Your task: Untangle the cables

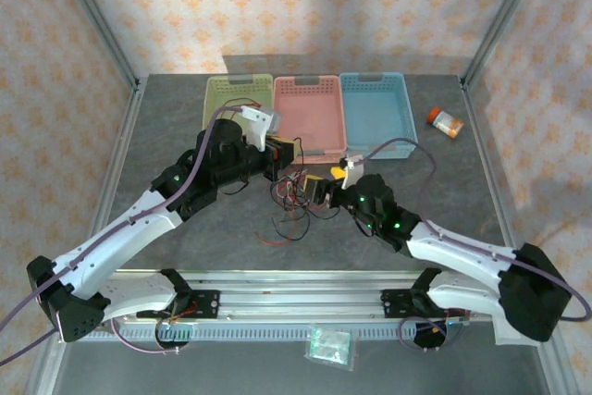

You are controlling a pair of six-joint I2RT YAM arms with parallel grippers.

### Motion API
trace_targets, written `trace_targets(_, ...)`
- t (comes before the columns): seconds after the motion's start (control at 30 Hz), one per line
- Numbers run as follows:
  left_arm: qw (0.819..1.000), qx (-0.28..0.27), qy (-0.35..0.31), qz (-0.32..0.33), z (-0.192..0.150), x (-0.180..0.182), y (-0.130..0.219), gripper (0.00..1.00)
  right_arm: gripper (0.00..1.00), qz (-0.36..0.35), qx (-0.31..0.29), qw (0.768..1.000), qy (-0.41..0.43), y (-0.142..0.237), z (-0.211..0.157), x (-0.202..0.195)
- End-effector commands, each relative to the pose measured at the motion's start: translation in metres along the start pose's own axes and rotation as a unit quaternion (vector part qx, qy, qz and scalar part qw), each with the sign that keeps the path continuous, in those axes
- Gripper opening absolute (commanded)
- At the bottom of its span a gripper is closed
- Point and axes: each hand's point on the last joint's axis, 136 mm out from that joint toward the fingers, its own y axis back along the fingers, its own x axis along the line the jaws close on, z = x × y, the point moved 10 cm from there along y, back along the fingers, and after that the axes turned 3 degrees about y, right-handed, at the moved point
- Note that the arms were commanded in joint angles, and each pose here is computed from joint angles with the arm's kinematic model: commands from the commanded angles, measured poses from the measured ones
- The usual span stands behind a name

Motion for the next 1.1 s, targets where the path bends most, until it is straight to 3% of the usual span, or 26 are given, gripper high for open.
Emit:
trace_targets(0.0, 1.0, -0.023, -0.001, -0.02, 0.016, -0.009, 0.006, 0.0, 0.82, 0.042, -0.049, 0.998, 0.018, -0.011, 0.024, 0.015)
trace_targets(0.37, 0.998, -0.037, 0.011, -0.047, 0.025, -0.017, 0.014, 0.0, 0.59, 0.035, -0.059, 0.998, 0.0, -0.048, 0.015, 0.012)
trace_targets(0.73, 0.994, -0.067, 0.007, -0.083, 0.055, -0.039, 0.037, 0.0, 0.38, 0.003, -0.013, 0.999, -0.032, -0.086, -0.014, 0.001)
trace_targets(1.07, 0.989, -0.128, -0.025, -0.064, 0.101, -0.06, 0.071, 0.0, 0.39, -0.035, 0.01, 0.997, -0.066, -0.091, -0.041, -0.014)
